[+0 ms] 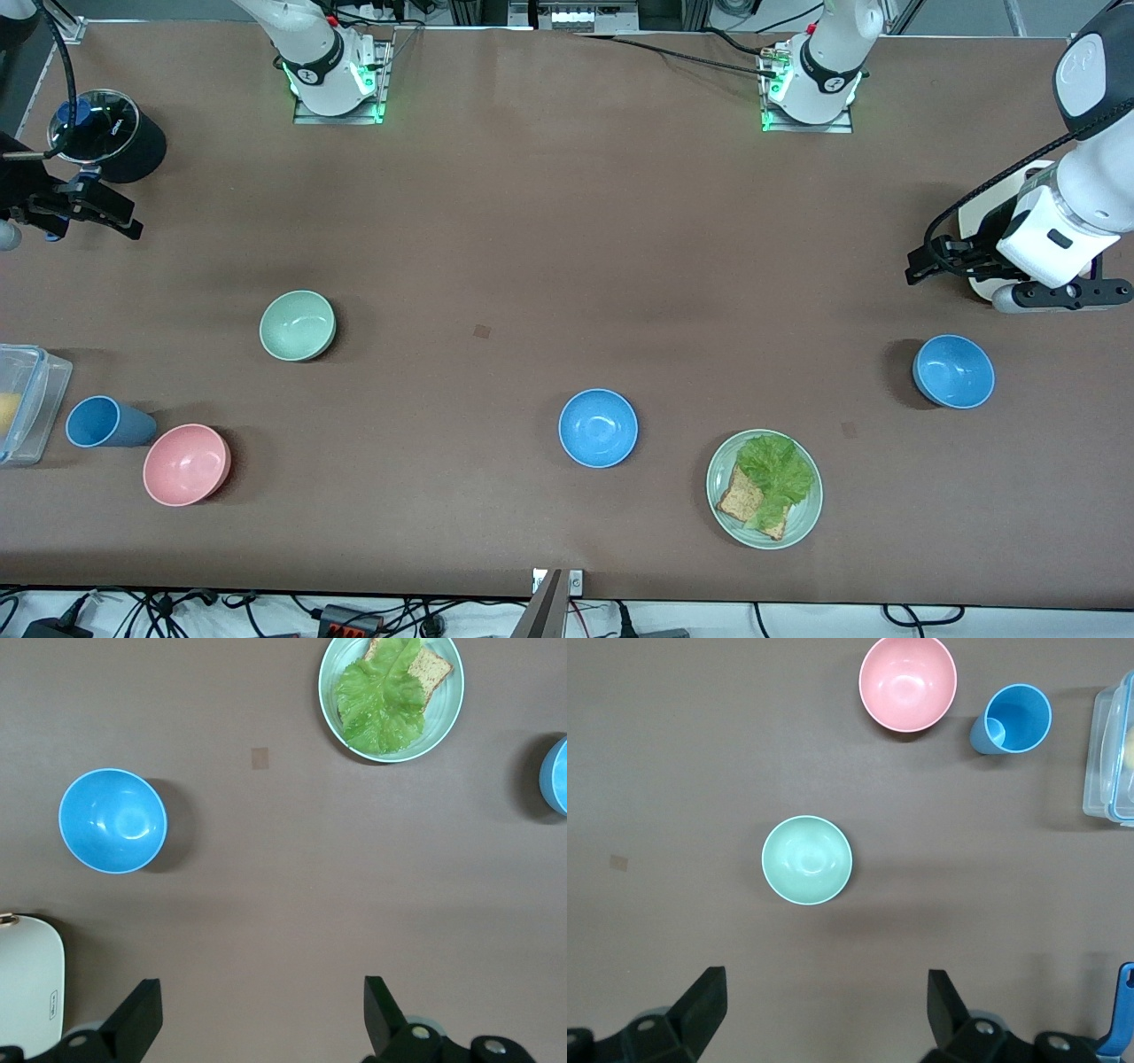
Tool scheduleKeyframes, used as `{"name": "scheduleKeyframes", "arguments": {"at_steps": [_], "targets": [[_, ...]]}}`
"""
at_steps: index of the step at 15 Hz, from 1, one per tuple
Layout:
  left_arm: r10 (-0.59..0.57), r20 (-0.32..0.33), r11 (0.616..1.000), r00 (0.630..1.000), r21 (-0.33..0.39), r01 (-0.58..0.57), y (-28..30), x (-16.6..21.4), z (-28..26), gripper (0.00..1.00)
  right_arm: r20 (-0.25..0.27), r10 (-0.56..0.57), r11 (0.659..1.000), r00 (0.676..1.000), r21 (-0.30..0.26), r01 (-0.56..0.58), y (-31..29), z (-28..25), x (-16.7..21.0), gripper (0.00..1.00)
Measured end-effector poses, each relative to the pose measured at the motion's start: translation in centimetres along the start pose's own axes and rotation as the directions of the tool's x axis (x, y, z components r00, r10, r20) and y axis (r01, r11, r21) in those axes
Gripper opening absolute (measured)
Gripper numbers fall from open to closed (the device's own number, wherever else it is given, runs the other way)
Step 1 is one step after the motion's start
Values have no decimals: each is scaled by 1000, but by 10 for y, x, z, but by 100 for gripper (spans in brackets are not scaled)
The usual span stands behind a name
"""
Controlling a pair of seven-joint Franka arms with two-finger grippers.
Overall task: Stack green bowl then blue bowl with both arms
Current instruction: 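Reach the right gripper to the green bowl while the left gripper reaches the blue bowl, then grasp the green bowl with the right gripper while the left gripper grasps the blue bowl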
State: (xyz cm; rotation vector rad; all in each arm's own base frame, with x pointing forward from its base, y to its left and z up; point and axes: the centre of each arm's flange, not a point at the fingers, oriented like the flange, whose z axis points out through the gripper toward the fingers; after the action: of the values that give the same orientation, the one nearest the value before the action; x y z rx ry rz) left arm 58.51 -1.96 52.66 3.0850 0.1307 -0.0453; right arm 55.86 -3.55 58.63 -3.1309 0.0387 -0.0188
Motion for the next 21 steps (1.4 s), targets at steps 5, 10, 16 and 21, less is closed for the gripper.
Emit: {"name": "scheduleKeyframes", "arguments": {"at_steps": [5, 10, 16, 21], "targets": [[-3, 5, 1000, 1000, 0, 3, -2, 2, 3, 100, 0, 0, 1000, 1000, 0, 0, 0, 0, 0, 100], [-38, 46, 999, 998, 17, 38, -26, 13, 28, 100, 46, 1, 1000, 999, -5, 0, 0, 22, 2, 100], [-88, 84, 993, 993, 82, 82, -96, 52, 119, 100, 185, 3, 1000, 983, -30, 3, 4, 163, 46, 100], [-22, 69, 999, 997, 50, 19, -176, 68, 178, 100, 218, -2, 999, 976, -44, 11, 6, 321, 58, 100]]}}
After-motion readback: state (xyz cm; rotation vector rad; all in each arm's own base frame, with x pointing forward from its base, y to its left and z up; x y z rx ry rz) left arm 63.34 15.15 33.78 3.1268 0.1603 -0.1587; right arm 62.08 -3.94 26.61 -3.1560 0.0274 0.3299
